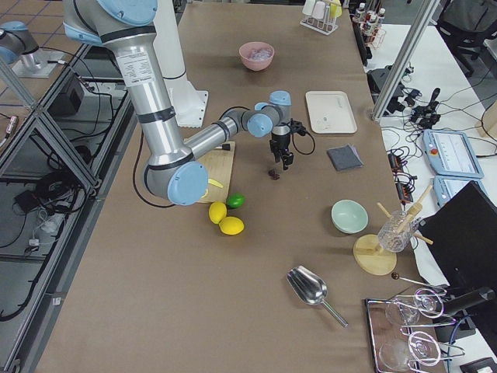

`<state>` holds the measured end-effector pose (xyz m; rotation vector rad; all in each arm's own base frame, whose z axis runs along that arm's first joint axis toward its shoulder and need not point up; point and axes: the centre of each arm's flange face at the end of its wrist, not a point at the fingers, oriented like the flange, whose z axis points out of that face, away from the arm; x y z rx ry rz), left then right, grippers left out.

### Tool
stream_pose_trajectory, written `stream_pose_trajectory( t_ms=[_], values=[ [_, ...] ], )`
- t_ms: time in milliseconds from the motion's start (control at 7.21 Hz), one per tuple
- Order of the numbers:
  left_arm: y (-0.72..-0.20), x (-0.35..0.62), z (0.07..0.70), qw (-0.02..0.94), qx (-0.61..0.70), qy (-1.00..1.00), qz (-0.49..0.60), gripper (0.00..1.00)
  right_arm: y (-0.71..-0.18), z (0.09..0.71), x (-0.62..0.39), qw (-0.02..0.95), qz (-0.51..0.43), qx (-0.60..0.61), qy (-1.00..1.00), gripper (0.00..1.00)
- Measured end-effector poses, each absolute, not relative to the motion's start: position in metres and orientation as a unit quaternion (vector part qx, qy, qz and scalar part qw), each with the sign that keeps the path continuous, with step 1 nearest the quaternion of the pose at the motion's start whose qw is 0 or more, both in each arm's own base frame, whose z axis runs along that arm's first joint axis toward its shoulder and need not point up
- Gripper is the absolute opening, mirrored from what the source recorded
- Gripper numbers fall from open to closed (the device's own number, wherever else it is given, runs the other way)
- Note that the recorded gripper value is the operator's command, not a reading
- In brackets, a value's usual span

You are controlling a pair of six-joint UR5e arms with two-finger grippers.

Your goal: Put ice and cherries in cup

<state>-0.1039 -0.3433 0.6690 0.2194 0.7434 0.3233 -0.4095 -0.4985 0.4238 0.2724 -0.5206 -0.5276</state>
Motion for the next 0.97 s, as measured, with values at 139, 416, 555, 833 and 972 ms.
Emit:
stream_pose_trajectory(
  t_ms=[139,416,555,833,972],
  values=[
    [-0.343,-0.104,0.669,0.913,0.108,0.360,0.157,0.99,-0.498,0.425,-0.409,0.922,-0.259,0.129,-0.258,0.55],
    [-0.341,-0.104,0.670,0.913,0.108,0.361,0.157,0.98,-0.497,0.425,-0.408,0.920,-0.260,0.121,-0.268,0.54],
    [-0.341,-0.104,0.670,0.913,0.108,0.360,0.157,0.99,-0.499,0.425,-0.405,0.919,-0.257,0.116,-0.276,0.54],
    [-0.341,-0.103,0.670,0.913,0.108,0.361,0.158,0.99,-0.505,0.426,-0.394,0.917,-0.248,0.105,-0.293,0.54],
    [-0.341,-0.103,0.669,0.913,0.109,0.361,0.158,0.99,-0.505,0.430,-0.390,0.918,-0.246,0.102,-0.295,0.54]
  ],
)
